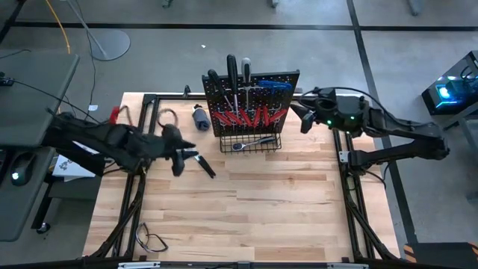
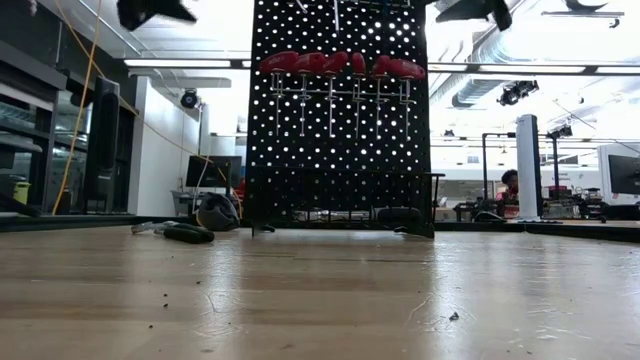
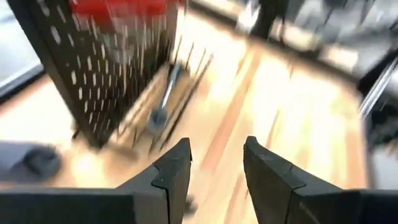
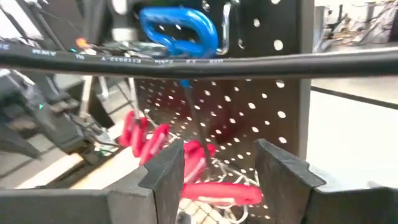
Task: Hang tools onto peg board
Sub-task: Put the silver slip-joint pliers into the wire basket on the peg board
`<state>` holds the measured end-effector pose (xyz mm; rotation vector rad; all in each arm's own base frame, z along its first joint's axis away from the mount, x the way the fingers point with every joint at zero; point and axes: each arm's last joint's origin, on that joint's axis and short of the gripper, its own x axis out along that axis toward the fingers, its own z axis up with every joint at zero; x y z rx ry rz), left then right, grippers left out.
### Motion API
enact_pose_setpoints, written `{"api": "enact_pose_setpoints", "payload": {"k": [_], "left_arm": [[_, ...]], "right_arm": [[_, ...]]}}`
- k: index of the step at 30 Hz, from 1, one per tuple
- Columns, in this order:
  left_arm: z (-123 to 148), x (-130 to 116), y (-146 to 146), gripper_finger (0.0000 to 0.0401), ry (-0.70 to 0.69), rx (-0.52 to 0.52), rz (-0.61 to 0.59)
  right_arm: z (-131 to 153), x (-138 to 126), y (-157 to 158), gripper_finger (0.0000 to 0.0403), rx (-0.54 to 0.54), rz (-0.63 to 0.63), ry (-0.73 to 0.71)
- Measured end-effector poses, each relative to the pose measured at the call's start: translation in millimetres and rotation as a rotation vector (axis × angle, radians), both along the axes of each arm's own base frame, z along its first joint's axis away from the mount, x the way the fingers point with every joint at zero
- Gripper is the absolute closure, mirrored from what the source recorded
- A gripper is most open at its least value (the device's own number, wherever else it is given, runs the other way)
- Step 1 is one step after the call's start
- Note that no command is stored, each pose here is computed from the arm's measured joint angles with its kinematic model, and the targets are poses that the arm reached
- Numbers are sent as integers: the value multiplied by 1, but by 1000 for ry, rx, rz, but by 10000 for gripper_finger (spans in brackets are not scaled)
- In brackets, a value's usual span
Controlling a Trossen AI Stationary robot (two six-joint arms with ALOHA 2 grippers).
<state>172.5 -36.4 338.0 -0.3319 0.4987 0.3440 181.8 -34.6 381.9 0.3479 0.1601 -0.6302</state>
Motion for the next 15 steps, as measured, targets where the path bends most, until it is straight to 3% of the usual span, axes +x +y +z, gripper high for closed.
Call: {"api": "enact_pose_setpoints", "payload": {"k": [3,7,15], "left_arm": [[-17,7,-6,267,174,71,-76],[-43,28,-13,259,400,226,-270],[-111,81,-8,219,771,352,-612]], "right_arm": [[4,-7,5,219,25,14,-43],[8,-12,11,219,69,36,-97],[9,-6,28,219,133,124,-147]]}}
